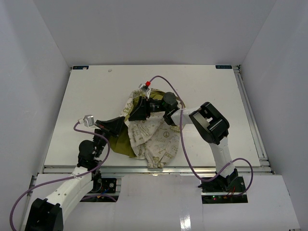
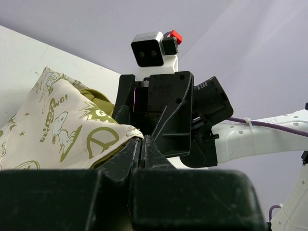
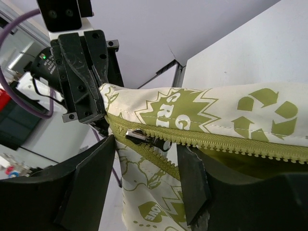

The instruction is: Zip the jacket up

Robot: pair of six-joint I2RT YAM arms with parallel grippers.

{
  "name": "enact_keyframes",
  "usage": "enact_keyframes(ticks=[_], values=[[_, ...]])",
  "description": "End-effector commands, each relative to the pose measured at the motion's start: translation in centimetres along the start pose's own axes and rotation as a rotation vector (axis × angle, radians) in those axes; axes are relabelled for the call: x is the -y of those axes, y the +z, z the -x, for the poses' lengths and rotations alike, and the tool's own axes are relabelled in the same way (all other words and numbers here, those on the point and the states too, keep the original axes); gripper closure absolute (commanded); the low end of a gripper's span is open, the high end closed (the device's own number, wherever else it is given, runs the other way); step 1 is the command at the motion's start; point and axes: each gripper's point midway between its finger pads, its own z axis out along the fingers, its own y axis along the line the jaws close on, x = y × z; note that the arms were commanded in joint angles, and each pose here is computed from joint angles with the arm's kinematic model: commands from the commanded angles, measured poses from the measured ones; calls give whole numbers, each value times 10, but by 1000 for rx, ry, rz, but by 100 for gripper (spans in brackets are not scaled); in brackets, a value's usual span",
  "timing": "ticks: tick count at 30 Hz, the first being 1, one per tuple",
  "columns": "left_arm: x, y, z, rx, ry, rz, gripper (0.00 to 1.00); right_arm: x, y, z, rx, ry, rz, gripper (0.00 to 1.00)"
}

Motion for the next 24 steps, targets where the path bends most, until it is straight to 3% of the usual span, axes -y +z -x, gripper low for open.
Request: enact_keyframes(ticks=[1,11,19,24], values=[[-63,-63,-81,-166,-37,143,100,-44,-3,30,113,-230,177,39],[-70,-70,-94,-219,-50,172,100,-46,-5,38,146,-216,175,41],[-71,-73,-100,-250,-64,179,100,-48,-5,40,161,-211,180,56],[-72,-73,-101,-253,-68,184,100,-53,-5,41,161,-217,191,55]])
